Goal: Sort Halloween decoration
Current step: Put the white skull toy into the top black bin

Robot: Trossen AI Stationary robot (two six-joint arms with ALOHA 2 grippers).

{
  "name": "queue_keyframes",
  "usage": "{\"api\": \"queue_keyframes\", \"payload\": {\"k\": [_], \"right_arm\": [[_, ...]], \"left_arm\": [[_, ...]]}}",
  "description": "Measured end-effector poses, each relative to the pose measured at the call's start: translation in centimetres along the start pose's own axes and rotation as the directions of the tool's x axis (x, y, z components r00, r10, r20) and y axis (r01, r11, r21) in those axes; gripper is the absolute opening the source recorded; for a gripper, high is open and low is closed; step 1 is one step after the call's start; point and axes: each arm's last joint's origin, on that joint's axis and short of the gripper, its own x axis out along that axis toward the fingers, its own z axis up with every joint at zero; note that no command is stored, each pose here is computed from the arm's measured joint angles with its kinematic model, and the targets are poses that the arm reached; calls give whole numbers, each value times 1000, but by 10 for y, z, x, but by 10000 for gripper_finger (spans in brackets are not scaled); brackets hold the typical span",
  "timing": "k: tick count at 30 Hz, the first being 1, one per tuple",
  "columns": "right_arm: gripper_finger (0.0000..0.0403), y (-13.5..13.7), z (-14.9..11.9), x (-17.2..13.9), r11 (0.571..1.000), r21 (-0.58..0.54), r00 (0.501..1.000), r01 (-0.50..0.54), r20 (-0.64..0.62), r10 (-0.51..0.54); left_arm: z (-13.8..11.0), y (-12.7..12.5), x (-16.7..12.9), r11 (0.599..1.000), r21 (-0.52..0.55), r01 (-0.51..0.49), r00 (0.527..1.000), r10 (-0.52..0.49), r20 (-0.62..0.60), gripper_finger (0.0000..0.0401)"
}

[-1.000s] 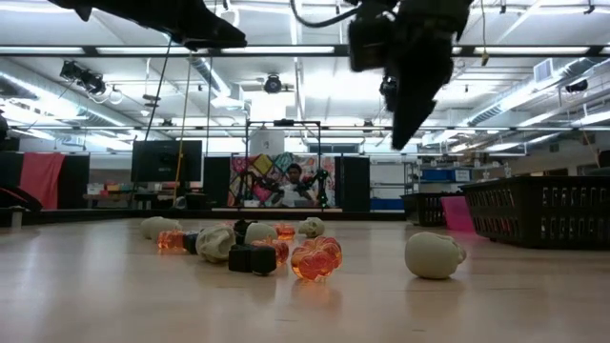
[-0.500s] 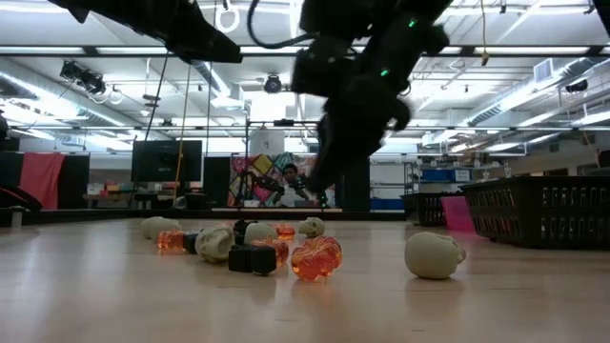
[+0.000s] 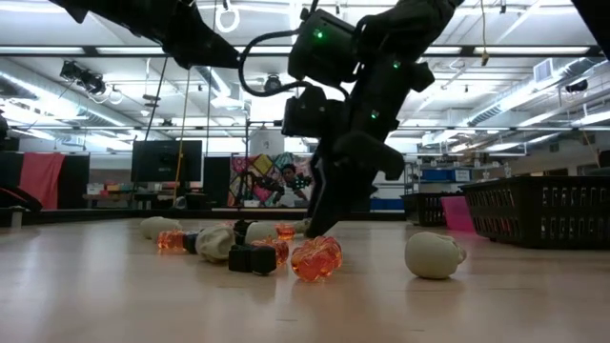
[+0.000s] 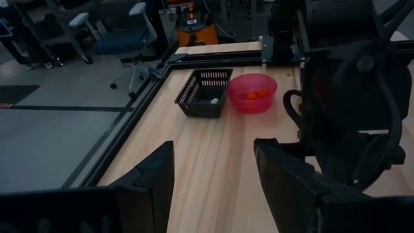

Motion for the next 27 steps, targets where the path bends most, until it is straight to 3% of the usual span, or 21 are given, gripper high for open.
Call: {"api": "queue_keyframes", "payload": {"k": [8, 20, 27], "right_arm": [[174, 0, 1, 0, 999, 36, 1000, -1, 10, 1], [112, 1, 0, 1, 999, 38, 1000, 1, 2, -2], [107, 1, -1, 1, 999, 38, 1000, 2, -3, -2]], "left_arm": [[0, 0, 0, 1000, -1, 0, 1000, 0, -1, 192], [0, 0, 0, 1000, -1, 0, 1000, 0, -2, 192], [0, 0, 0, 1000, -1, 0, 1000, 0, -2, 192]]}}
